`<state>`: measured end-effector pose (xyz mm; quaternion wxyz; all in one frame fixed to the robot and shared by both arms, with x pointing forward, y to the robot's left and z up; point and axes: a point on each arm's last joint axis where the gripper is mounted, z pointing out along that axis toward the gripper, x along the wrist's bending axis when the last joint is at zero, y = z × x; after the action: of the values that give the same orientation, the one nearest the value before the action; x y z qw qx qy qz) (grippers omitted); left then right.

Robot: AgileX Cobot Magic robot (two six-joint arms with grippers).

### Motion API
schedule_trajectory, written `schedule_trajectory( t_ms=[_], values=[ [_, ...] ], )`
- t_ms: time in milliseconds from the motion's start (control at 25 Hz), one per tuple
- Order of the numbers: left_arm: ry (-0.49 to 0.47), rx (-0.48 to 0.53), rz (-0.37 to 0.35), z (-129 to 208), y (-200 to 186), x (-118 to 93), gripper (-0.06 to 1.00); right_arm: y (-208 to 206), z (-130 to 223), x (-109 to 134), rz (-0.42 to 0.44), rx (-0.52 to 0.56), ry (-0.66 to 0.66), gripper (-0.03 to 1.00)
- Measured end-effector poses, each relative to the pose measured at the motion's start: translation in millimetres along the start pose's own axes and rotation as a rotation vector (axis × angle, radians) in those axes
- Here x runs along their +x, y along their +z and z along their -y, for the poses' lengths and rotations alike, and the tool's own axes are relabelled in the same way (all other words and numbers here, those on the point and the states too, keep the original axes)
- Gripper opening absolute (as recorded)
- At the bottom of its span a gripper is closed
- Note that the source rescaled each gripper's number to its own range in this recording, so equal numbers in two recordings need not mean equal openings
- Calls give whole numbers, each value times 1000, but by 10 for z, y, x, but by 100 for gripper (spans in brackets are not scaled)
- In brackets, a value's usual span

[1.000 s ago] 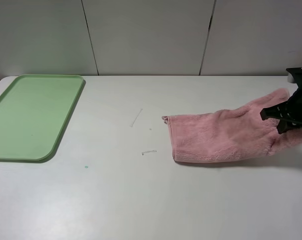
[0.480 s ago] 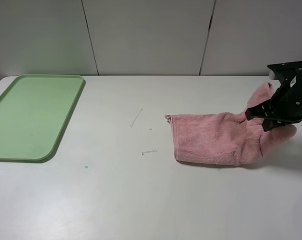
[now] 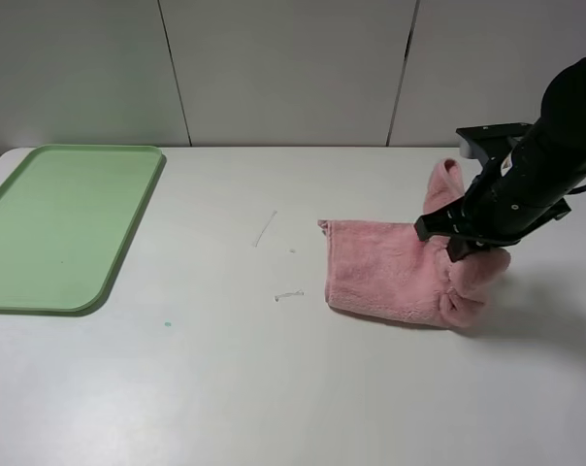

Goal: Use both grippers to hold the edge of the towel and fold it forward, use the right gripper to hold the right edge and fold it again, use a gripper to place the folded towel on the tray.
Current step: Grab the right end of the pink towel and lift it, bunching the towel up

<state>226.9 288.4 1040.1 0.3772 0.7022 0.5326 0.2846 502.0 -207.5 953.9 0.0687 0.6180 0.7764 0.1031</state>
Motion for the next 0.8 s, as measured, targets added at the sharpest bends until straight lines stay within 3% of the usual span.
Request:
schedule_trajectory(
  t_ms=[520,800],
  values=[
    [1,0,0,0,0,0,100,-60,-75,165,-79,-29,55,9],
    [1,0,0,0,0,0,100,-168,-174,390,-118,-71,21,9]
  ],
)
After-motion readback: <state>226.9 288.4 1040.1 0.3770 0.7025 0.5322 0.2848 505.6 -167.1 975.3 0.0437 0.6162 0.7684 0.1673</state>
